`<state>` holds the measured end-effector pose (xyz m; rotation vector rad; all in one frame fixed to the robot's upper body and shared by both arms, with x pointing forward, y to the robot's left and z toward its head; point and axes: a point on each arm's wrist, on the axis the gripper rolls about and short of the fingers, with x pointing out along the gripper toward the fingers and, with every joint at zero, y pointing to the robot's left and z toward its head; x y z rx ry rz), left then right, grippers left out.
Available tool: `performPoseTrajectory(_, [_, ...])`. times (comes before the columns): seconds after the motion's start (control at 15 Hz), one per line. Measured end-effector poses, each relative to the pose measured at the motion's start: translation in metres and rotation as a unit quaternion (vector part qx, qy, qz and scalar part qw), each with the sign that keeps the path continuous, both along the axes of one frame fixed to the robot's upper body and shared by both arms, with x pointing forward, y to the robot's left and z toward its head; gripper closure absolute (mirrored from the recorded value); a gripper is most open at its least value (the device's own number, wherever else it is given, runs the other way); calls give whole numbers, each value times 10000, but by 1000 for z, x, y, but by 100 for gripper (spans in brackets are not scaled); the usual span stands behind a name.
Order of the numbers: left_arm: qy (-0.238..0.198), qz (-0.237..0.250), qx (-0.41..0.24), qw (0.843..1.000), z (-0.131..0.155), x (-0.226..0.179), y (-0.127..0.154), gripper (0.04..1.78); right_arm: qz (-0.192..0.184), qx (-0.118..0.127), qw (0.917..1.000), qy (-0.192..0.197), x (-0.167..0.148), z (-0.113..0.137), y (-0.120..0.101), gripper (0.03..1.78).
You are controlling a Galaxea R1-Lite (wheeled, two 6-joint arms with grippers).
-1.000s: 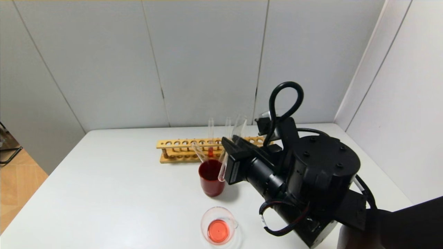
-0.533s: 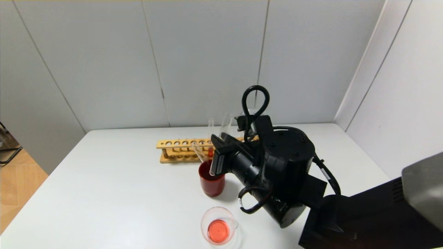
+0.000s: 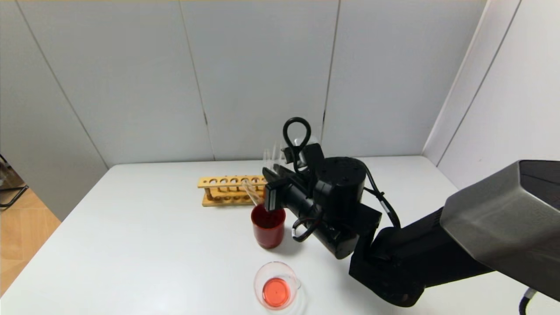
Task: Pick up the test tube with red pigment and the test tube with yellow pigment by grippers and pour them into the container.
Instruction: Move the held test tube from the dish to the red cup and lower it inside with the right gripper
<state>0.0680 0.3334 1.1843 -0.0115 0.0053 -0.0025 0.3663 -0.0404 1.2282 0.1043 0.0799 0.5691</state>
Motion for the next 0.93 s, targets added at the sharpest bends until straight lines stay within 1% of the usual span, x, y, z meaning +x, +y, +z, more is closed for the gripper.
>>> performPoseTrajectory(0.2, [0,1,-2,10000,0,0,0,7,32,-186,9998,70,1,-14,5,147])
performPoseTrajectory(0.47, [0,0,-2,10000,0,0,0,7,144,-674,9976,-1,-1,-33,12,147])
performPoseTrajectory(0.53, [0,-2,-2,10000,0,0,0,7,179,-738,9971,-9,-2,-36,15,147])
performPoseTrajectory(0.67, [0,-2,-2,10000,0,0,0,7,226,-792,9966,16,-3,-41,18,147])
performPoseTrajectory(0.93, [0,0,0,10000,0,0,0,7,263,-953,9951,16,-6,-48,19,147])
